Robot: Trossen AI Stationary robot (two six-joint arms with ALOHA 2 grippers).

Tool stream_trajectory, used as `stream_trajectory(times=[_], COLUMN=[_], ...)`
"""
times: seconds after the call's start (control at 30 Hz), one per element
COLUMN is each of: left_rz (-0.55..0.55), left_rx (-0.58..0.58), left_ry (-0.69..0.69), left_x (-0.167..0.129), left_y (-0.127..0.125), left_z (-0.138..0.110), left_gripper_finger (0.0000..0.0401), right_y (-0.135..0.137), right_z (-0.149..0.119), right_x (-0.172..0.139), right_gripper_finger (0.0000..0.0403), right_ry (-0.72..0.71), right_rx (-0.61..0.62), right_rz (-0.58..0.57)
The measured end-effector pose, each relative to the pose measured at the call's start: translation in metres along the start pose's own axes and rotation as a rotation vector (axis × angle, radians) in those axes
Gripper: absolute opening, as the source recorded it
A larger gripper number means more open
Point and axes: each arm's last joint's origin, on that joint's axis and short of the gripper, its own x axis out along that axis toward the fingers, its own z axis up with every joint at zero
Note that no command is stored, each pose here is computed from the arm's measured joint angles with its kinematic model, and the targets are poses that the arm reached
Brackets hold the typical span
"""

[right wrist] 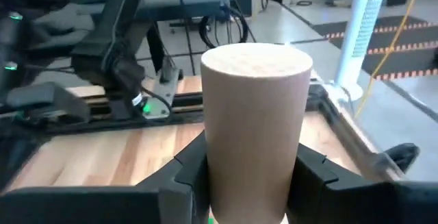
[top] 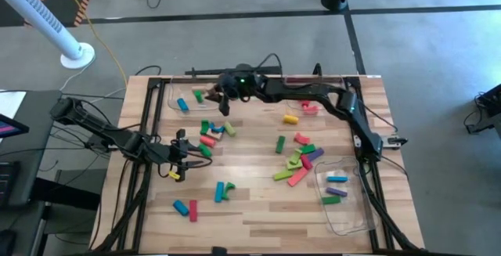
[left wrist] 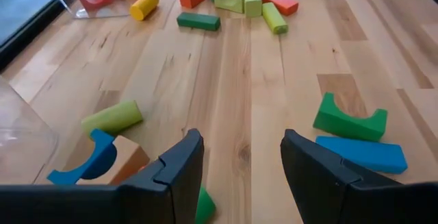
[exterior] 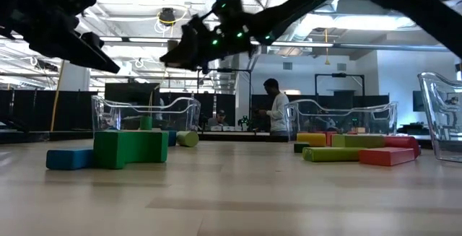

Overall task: Sort blocks by size
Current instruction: Put the brown cylindrical block into the top left transparent bin

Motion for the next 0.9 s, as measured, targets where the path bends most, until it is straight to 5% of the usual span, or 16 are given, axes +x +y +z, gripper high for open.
stream_trajectory(times=[0.27, 0.9], left_rz=[-0.010, -0.014], left_rx=[-0.013, -0.013], left_ry=[-0.009, -0.007], left_x=[0.000, 0.001], left_y=[-0.001, -0.001], left_z=[0.001, -0.001], left_gripper_finger=[0.0187, 0.0187], right_y=[-0.014, -0.051], right_z=[-0.013, -0.030], right_x=[0.021, 0.008], right_gripper_finger=[0.0155, 0.0157], right_ry=[0.059, 0.196], right_rx=[0.080, 0.248], right_rz=[-0.043, -0.200])
